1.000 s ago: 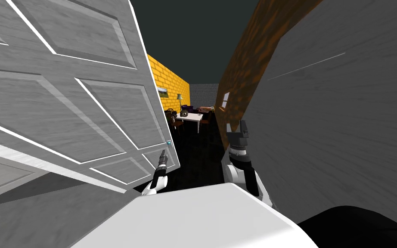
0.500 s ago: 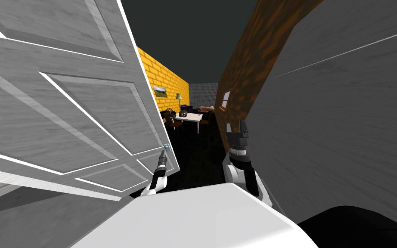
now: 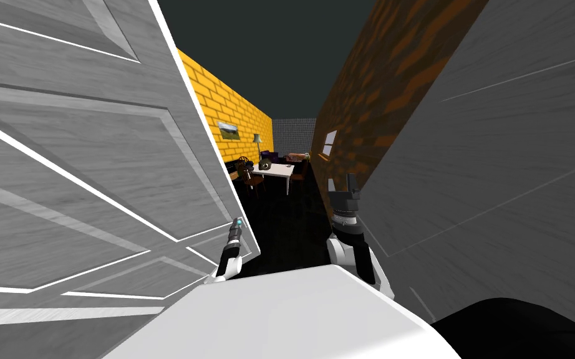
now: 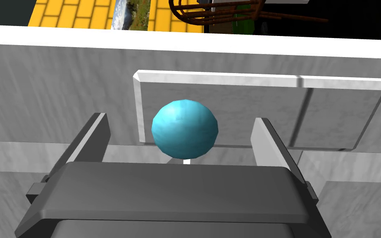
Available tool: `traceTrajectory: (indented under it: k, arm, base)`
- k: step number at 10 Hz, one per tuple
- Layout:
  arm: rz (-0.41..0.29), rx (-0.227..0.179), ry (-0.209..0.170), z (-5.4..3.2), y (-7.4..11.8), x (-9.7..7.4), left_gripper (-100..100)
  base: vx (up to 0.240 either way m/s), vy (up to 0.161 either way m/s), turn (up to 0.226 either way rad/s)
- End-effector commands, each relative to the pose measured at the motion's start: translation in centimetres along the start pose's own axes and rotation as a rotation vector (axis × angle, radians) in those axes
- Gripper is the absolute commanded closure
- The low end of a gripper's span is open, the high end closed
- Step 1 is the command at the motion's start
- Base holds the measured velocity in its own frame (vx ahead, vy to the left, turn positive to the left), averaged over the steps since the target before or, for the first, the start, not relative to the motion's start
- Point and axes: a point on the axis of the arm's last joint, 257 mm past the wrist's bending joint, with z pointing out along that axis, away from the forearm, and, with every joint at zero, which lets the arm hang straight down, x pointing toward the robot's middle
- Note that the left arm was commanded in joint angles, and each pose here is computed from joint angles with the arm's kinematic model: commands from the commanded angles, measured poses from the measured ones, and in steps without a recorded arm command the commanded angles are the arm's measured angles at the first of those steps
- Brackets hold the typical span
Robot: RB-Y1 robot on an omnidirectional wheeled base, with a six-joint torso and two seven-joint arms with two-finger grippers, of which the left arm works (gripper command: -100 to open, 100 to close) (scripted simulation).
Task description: Push the door open
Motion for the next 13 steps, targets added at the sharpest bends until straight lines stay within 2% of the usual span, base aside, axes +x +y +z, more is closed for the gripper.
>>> traceTrajectory:
  k: [1, 6, 7, 9, 11, 12, 13]
  arm:
    - [0.001, -0.001, -0.001, 0.05, 0.0, -0.1, 100]
    - [0.001, -0.001, -0.001, 0.05, 0.0, -0.1, 100]
    - [0.003, -0.008, -0.025, 0.03, 0.2, -1.2, 100]
    - [0.004, -0.009, -0.044, 0.11, 0.2, -2.1, 100]
    - [0.004, -0.009, -0.044, 0.11, 0.2, -2.1, 100]
    - [0.005, -0.010, -0.074, 0.19, 0.1, -3.4, 100]
    - [0.005, -0.011, -0.082, 0.20, 0.1, -3.8, 100]
  base:
    - [-0.016, -0.010, 0.002]
    - [-0.014, -0.007, 0.001]
    - [0.084, -0.040, 0.046]
    - [0.177, -0.037, 0.054]
    - [0.103, 0.014, 0.009]
    - [0.143, -0.004, 0.038]
    - [0.178, -0.037, 0.058]
